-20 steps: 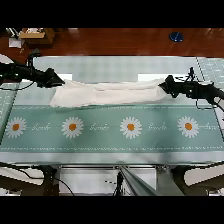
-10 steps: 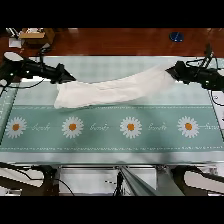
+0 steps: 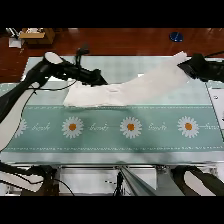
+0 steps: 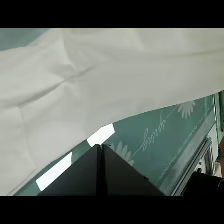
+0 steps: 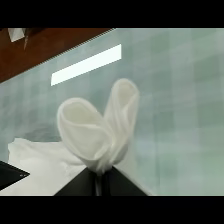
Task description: Fold the shirts.
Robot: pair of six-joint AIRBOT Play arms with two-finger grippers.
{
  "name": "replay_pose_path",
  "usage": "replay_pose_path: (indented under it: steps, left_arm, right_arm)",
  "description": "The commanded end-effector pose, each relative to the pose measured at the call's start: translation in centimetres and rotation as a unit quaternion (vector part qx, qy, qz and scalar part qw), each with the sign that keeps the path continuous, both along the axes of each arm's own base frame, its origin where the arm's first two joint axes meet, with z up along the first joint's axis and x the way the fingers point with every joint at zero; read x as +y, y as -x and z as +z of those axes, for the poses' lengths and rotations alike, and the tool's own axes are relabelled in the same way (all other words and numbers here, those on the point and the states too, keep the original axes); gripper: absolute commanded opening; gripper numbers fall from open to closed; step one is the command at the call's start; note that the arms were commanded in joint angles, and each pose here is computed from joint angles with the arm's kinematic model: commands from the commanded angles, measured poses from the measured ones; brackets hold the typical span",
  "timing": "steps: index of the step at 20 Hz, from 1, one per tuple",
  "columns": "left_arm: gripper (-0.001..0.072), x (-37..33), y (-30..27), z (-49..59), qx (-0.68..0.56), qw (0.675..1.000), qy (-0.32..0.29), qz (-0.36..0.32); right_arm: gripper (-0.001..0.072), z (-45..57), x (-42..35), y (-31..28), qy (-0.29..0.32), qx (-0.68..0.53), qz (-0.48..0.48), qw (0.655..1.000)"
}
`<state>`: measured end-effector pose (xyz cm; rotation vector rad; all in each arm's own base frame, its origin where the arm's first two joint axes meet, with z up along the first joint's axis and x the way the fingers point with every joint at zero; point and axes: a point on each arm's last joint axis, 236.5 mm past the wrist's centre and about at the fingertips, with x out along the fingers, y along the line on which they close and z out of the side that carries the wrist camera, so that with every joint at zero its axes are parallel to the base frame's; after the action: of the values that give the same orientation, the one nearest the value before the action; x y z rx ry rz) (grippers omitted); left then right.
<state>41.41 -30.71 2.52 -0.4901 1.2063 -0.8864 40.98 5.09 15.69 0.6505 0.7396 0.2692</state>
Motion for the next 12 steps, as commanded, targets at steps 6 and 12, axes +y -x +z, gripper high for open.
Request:
replay_pose_path:
  steps: [6,12]
  left_arm:
    - [0.0019,-11.7,6.5,-2.5,-0.001,0.999,0.001,-0.053]
    - [0.0019,-19.0,11.2,-4.7,0.064,0.996,0.052,-0.045]
  right_arm:
    - [0.0032,4.4,0.6,6.4,0.018,0.001,-0.014,1.0]
    - [0.0032,5.6,0.7,9.4,0.031,0.002,-0.022,0.999]
